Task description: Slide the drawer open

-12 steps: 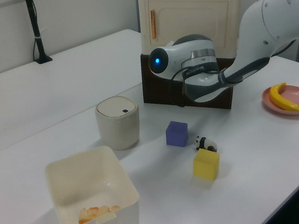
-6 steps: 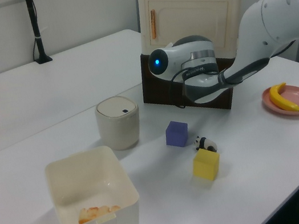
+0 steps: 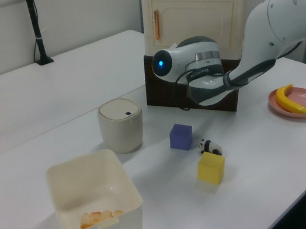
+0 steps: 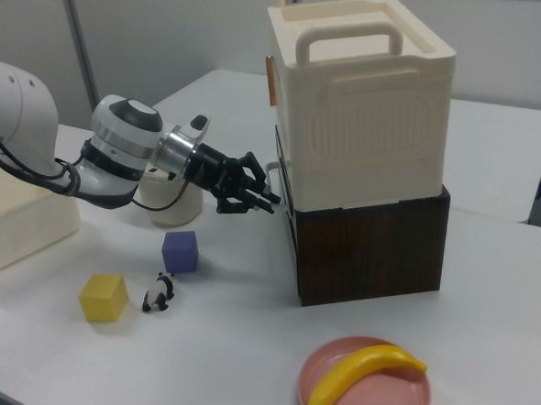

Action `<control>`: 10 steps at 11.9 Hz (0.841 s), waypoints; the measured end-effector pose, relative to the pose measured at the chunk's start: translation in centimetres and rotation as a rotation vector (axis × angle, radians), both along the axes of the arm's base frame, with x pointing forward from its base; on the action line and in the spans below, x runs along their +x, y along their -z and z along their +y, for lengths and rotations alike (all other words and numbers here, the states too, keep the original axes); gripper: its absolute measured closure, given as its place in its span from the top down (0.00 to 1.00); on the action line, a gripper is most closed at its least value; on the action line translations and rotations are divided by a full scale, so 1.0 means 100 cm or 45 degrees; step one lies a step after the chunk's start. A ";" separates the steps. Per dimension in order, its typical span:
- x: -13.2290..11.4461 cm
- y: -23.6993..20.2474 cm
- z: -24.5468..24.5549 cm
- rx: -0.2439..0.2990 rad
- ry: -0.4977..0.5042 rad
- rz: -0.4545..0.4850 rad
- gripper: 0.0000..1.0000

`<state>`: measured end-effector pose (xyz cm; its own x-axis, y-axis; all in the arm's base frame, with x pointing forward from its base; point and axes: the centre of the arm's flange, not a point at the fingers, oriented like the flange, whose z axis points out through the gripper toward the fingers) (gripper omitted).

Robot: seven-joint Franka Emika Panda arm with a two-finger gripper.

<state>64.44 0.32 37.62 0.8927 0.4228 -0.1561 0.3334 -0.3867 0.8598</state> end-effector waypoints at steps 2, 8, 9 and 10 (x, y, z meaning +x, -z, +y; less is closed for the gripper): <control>0.000 0.000 0.000 0.000 -0.001 0.000 0.18; 0.000 -0.001 0.002 0.002 -0.005 -0.001 0.18; -0.001 -0.001 0.003 0.002 -0.005 -0.001 0.18; -0.001 -0.001 0.003 0.002 -0.005 -0.001 0.18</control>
<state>64.38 0.62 37.72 0.8911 0.4267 -0.1546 0.3342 -0.3866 0.8596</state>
